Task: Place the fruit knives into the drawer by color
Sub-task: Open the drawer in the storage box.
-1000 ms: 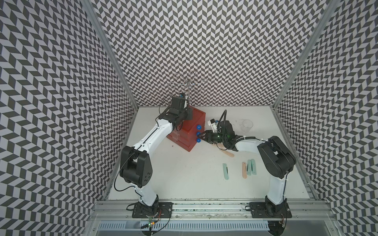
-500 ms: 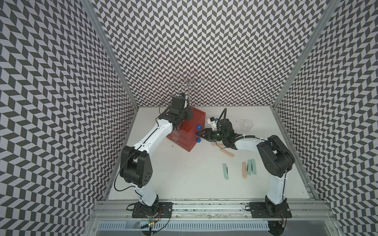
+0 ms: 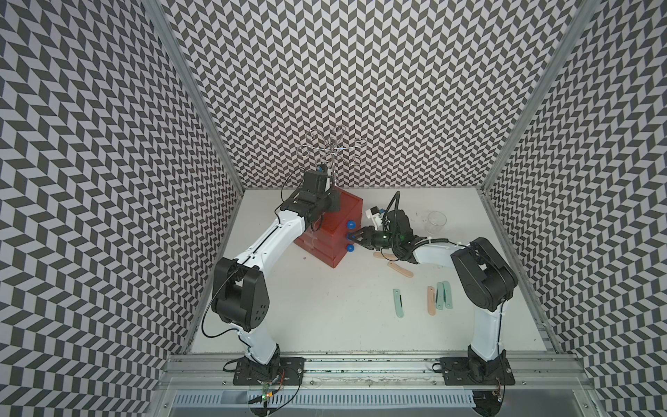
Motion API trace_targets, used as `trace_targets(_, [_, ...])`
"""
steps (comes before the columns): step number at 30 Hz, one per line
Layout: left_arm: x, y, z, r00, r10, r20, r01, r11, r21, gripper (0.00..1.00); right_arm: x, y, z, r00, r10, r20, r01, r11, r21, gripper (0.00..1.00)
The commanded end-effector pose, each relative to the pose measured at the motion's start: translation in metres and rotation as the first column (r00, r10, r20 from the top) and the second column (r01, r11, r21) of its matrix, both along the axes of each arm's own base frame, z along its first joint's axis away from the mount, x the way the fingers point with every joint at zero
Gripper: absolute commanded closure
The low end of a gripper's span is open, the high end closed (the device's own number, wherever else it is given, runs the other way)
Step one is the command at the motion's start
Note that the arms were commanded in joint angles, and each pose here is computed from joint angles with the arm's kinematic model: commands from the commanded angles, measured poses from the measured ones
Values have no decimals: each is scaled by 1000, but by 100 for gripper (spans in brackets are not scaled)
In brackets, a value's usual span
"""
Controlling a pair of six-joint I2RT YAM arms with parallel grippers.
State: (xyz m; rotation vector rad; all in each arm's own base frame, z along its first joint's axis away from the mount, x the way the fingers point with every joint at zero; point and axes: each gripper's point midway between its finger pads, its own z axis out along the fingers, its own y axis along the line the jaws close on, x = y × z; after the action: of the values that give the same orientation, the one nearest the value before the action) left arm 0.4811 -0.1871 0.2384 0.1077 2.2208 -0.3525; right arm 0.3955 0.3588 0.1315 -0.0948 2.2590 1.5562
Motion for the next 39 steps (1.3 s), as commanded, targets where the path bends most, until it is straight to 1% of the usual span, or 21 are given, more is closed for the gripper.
trace_targets(1, [-47, 17, -116, 928, 20, -371, 41, 987, 155, 100, 1, -7, 8, 999, -22, 34, 22, 1000, 14, 84])
trace_targets(17, [-47, 16, -115, 928, 20, -371, 41, 987, 155, 100, -36, -57, -11, 998, -62, -2, 62, 995, -81, 85])
trace_targets(23, [-48, 15, -116, 927, 17, -373, 45, 987, 156, 100, -49, -73, -16, 997, -82, -9, 81, 992, -101, 85])
trace_targets(30, [-49, 14, -117, 927, 17, -375, 46, 986, 158, 100, -54, -83, -22, 995, -101, -15, 98, 987, -130, 85])
trace_targets(32, [-49, 14, -117, 927, 19, -374, 45, 986, 160, 100, -53, -84, -20, 995, -103, -10, 101, 986, -135, 83])
trace_targets(39, [-49, 15, -117, 927, 23, -375, 42, 985, 164, 100, -52, -91, -7, 993, -116, 16, 117, 973, -200, 68])
